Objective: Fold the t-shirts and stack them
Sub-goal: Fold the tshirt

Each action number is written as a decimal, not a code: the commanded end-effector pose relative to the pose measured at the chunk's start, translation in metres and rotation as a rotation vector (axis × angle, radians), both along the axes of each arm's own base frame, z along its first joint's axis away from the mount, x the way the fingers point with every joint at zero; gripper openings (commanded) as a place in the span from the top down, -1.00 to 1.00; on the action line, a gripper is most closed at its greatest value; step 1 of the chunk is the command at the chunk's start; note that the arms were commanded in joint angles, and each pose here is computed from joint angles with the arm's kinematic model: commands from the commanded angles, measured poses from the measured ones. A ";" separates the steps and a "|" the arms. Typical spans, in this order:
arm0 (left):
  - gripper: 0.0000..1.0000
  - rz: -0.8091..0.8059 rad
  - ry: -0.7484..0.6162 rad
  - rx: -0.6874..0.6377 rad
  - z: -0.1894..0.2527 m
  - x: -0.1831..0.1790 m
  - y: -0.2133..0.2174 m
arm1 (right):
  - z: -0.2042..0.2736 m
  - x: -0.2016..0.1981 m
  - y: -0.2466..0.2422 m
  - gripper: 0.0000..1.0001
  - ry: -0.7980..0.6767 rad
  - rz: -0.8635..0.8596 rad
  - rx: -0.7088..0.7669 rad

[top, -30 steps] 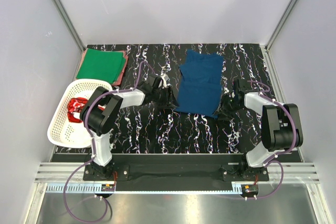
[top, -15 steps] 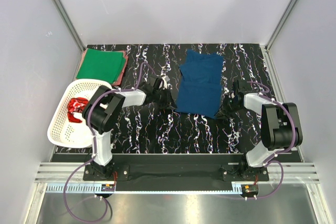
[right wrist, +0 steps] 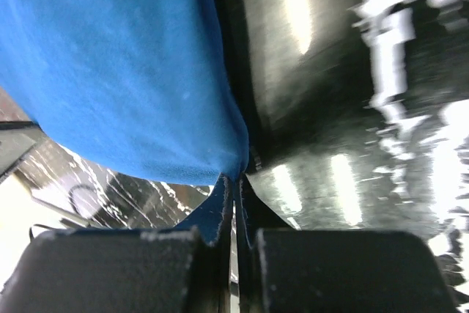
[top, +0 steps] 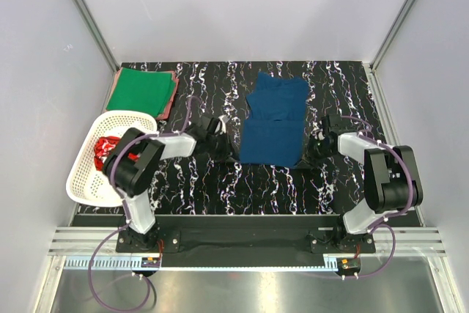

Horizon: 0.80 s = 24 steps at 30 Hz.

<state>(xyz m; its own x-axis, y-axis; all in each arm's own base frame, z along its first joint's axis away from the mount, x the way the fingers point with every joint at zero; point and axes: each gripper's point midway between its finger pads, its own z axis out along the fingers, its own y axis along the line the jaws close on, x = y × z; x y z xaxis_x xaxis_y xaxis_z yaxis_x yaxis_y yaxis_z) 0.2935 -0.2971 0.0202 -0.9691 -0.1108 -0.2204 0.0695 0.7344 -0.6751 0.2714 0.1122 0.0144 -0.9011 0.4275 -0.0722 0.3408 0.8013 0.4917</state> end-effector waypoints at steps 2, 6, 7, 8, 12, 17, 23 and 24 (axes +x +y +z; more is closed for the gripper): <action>1.00 0.053 0.009 0.081 0.001 -0.032 0.034 | 0.018 -0.008 0.022 1.00 -0.043 0.060 0.042; 1.00 0.058 0.013 0.025 0.006 -0.057 0.040 | 0.016 -0.043 0.041 1.00 0.019 0.105 0.006; 1.00 0.058 0.017 0.003 0.008 -0.062 0.040 | 0.019 -0.051 0.047 1.00 0.010 0.121 0.003; 1.00 0.052 0.013 -0.025 0.015 -0.067 0.037 | 0.010 -0.067 0.044 1.00 0.051 0.111 -0.005; 0.76 0.074 0.013 0.022 0.010 -0.081 0.049 | 0.003 -0.091 0.035 0.75 0.082 0.056 -0.020; 0.28 0.105 -0.014 0.102 0.011 -0.080 0.065 | 0.017 -0.093 0.029 -0.02 0.013 0.021 -0.022; 0.14 0.082 -0.062 0.081 0.029 -0.065 0.056 | 0.035 -0.086 0.030 -0.09 -0.047 0.049 -0.021; 0.13 0.082 -0.077 0.091 0.032 -0.058 0.056 | 0.036 -0.083 0.025 -0.05 -0.043 0.041 -0.060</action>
<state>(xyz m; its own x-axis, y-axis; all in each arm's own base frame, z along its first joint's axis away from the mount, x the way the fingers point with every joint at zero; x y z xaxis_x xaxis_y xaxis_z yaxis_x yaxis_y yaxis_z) 0.2068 -0.2347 0.0301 -0.9634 -0.1686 -0.2084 -0.0080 0.7953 -0.6062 0.1762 0.1440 0.0396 -0.9202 0.3821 -0.0846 0.2941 0.8179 0.4946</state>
